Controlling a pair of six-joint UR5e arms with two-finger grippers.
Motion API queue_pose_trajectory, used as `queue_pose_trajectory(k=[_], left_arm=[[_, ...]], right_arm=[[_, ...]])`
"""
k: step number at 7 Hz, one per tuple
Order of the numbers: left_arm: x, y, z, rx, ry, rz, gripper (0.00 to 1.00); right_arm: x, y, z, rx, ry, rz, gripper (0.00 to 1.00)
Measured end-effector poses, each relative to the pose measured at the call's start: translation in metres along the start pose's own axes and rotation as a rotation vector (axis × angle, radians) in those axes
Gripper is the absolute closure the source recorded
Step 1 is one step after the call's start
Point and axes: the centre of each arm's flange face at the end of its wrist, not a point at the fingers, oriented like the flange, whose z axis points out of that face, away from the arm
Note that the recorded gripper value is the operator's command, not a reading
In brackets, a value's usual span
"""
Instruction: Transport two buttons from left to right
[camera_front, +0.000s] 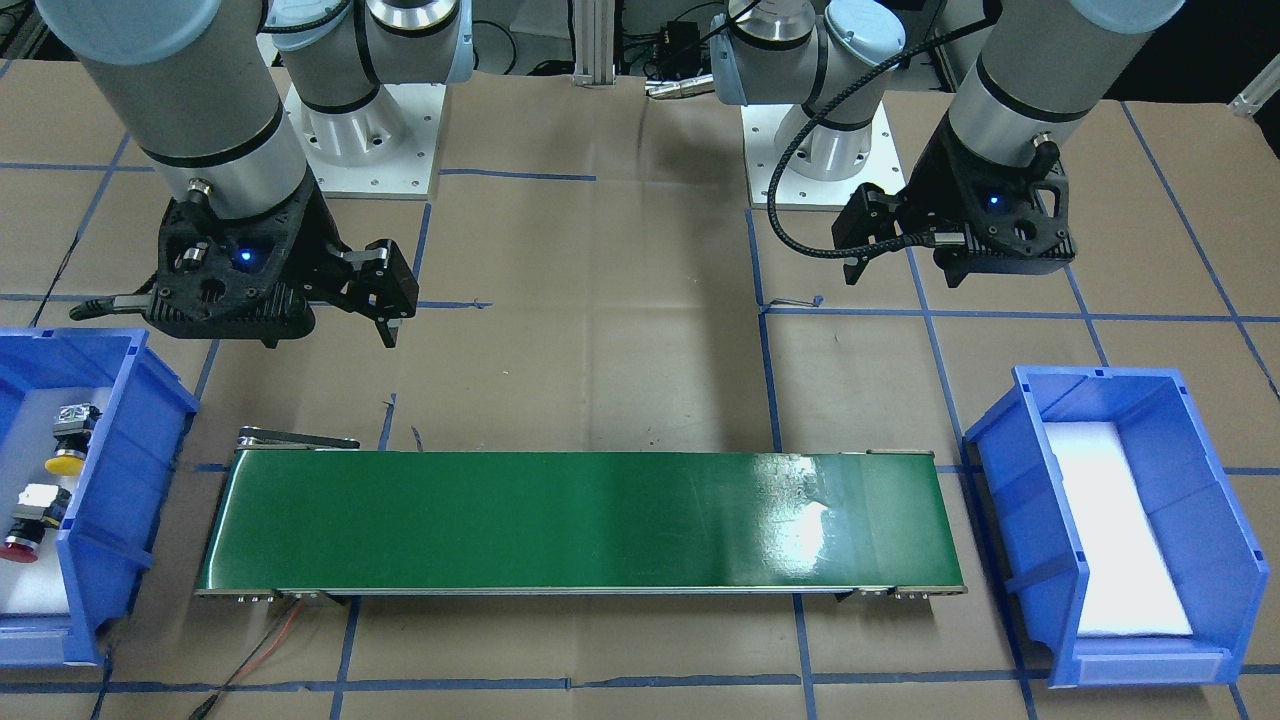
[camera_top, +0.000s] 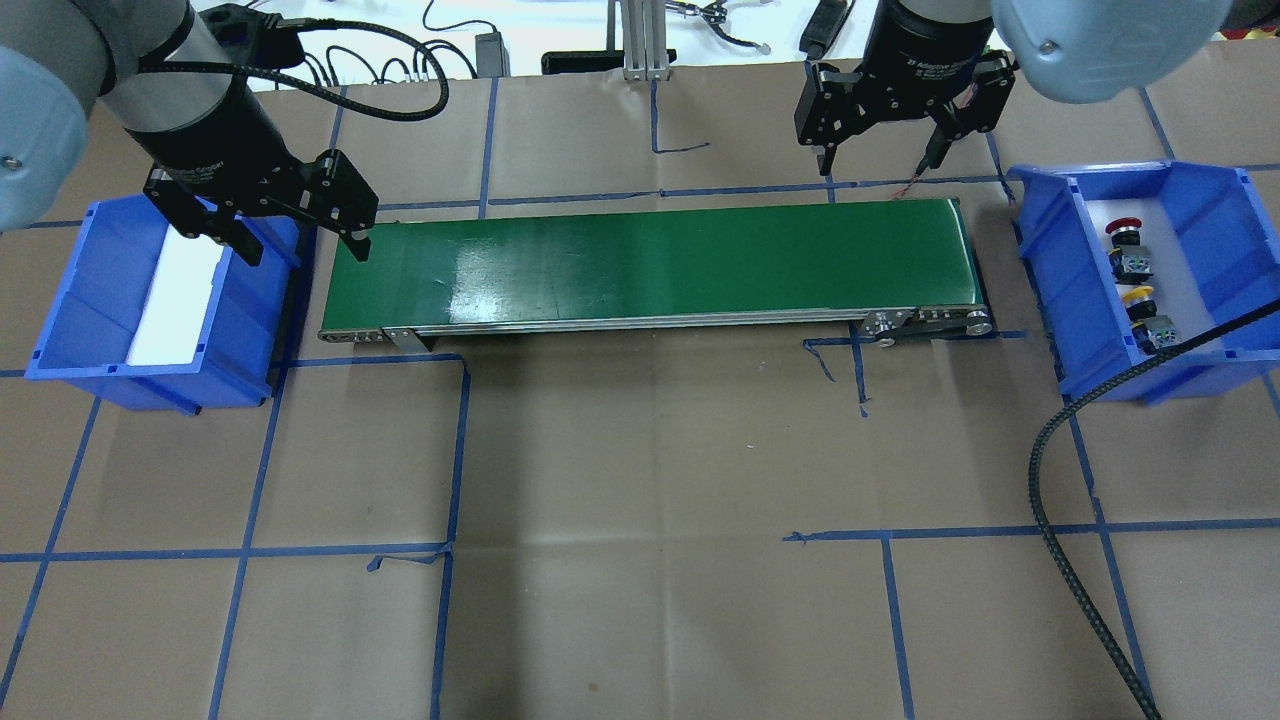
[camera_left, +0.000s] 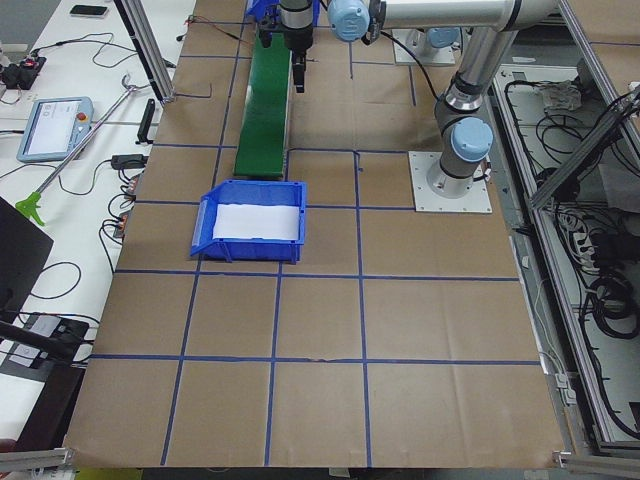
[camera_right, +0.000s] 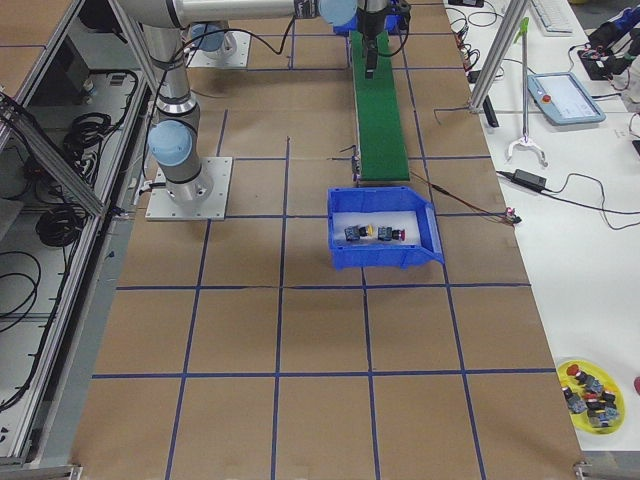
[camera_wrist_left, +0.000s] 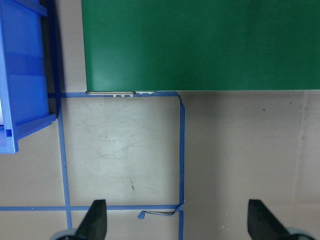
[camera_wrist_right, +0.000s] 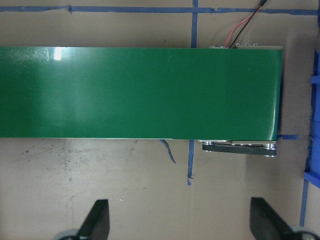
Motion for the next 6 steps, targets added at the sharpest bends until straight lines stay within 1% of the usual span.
queue_pose_trajectory(k=[1,3,4,6], left_arm=[[0.000,0.000,0.000,0.000,0.001,0.010,0.00],[0.000,0.000,0.000,0.001,0.001,0.020,0.00],[0.000,0.000,0.000,0.001,0.000,0.027,0.00],[0.000,0.000,-0.001,0.001,0.000,0.033,0.00]], right_arm=[[0.000,0.010,-0.003,-0.002,0.000,0.000,0.00],[0.001,0.029,0.025,-0.062,0.001,0.001,0.00],[0.001,0.037,0.033,-0.074,0.001,0.002,0.00],[0.001,0.043,0.031,-0.066,0.000,0.002,0.00]])
